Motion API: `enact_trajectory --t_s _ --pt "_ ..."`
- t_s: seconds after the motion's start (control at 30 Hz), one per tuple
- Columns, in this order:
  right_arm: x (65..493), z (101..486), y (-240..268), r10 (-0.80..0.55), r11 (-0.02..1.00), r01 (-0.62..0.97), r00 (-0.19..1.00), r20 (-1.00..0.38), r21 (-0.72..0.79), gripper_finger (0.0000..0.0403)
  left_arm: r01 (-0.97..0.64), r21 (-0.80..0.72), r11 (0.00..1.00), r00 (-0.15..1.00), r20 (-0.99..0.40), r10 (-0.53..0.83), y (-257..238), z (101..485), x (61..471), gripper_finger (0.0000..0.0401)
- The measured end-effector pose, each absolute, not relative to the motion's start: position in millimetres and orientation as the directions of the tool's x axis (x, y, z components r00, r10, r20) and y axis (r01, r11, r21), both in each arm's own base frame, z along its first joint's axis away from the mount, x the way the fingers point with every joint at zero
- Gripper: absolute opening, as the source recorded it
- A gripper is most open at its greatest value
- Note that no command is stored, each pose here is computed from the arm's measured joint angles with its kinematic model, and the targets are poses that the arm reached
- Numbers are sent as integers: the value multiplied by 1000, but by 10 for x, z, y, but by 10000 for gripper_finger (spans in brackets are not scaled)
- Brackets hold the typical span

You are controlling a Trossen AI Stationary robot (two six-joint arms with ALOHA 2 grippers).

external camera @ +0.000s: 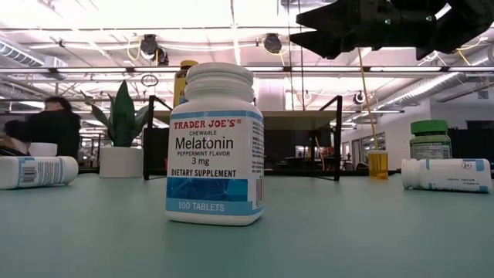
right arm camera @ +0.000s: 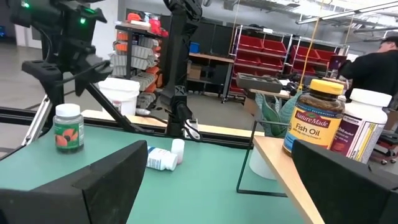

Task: Pick and place medicine bottles onto shelf by color
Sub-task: Put the white green pill bottle on the shelf aligned with the big yellow pill bottle

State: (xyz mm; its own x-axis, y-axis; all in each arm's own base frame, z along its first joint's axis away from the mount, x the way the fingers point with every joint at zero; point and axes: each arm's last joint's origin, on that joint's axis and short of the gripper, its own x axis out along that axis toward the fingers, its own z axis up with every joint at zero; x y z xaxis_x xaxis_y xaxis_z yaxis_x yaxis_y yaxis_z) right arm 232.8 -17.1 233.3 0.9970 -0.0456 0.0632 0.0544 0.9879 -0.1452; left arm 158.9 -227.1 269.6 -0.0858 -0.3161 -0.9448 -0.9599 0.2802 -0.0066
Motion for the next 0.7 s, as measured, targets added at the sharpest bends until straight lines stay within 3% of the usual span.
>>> enact_trajectory --t_s 0.27,0.7 --pt "2328 2330 -170 -45 991 52 997 60 -122 393 -951 -31 307 -65 -952 -298 -2205 2538 1650 348" --pt "2329 2308 -171 -47 992 51 998 37 -113 393 -938 -13 346 -98 -949 -299 -2205 2473 1613 290"
